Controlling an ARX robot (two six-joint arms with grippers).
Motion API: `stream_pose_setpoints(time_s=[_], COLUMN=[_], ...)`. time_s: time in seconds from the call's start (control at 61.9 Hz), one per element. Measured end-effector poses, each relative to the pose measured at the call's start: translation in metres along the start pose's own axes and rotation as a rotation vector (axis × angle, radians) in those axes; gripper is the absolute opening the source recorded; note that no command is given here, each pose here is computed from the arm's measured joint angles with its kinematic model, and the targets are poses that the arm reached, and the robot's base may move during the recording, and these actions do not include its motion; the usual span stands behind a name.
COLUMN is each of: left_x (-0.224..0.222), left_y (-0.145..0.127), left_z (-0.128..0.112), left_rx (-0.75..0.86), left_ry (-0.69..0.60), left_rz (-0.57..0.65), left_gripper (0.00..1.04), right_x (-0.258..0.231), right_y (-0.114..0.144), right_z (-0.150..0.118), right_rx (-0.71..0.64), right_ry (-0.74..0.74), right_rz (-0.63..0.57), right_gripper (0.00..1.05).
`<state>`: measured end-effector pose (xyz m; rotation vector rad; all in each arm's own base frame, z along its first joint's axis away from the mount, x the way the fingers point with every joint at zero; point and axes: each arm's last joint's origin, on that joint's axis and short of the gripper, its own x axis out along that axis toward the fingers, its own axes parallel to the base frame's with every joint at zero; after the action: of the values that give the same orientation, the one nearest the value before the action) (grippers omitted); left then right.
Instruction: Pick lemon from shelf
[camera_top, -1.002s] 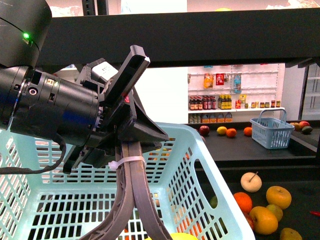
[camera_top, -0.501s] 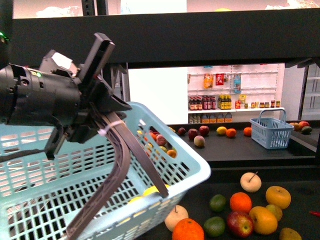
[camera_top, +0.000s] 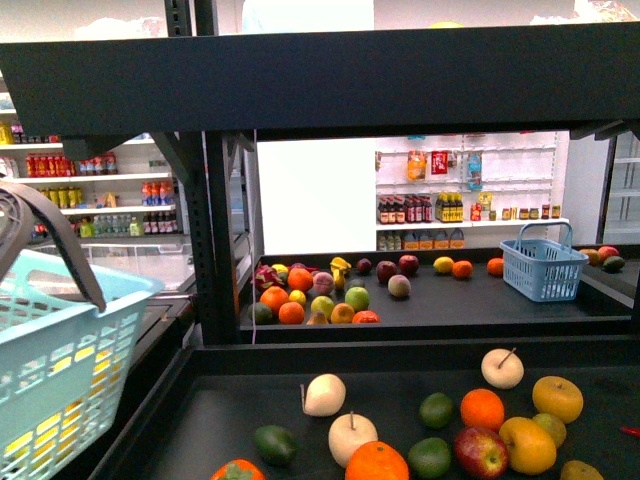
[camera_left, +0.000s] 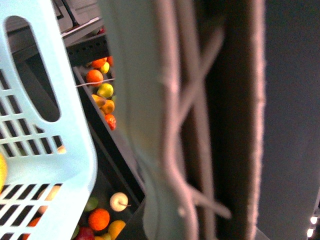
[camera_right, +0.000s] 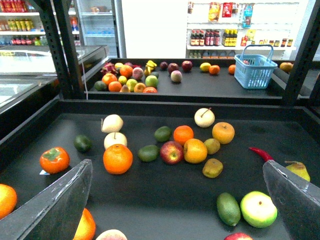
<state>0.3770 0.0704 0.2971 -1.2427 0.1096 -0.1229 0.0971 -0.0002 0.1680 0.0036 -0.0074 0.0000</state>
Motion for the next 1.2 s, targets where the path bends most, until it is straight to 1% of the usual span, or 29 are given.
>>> stream_pose_setpoints(time_s=[0.113,0.21,0.372,0.647,0.744,0.841,1.018,1.196], left_x=[-0.001,-0.002,-0.003,-0.009,-0.015,-0.021,-0.024,-0.022], left_y=[0.009,0.027,0.043,0.052,0.069,0.095,0.114,0.125], left_z=[0.02,0.04,0.056,0.069,0.073,0.079,0.087,0.086], left_rx=[-0.026,-0.056,-0.08,-0.111,-0.132,-0.178,-0.183,-0.176], left_ry=[-0.035,-0.076,-0.099,-0.122,-0.152,-0.2,-0.258,-0.255], left_rz=[0.007,0.028,-0.003,-0.13,-0.142,-0.145,-0.192,-0.23], left_gripper=[0.07,0.06,0.06,0.06,0.06,0.06,0.06,0.06], right_x=[0.0,0.0,0.0,0.0,0.0,0.0,0.0,0.0], right_y=[0.0,0.0,0.0,0.0,0.0,0.0,0.0,0.0], right_z=[0.0,0.0,0.0,0.0,0.0,0.0,0.0,0.0], right_rx=[0.0,0.0,0.0,0.0,0.0,0.0,0.0,0.0], right_ry=[0.0,0.0,0.0,0.0,0.0,0.0,0.0,0.0], right_rz=[0.0,0.0,0.0,0.0,0.0,0.0,-0.001,-0.001], right_gripper=[1.02,1.02,1.02,1.02,1.02,1.02,1.02,1.02])
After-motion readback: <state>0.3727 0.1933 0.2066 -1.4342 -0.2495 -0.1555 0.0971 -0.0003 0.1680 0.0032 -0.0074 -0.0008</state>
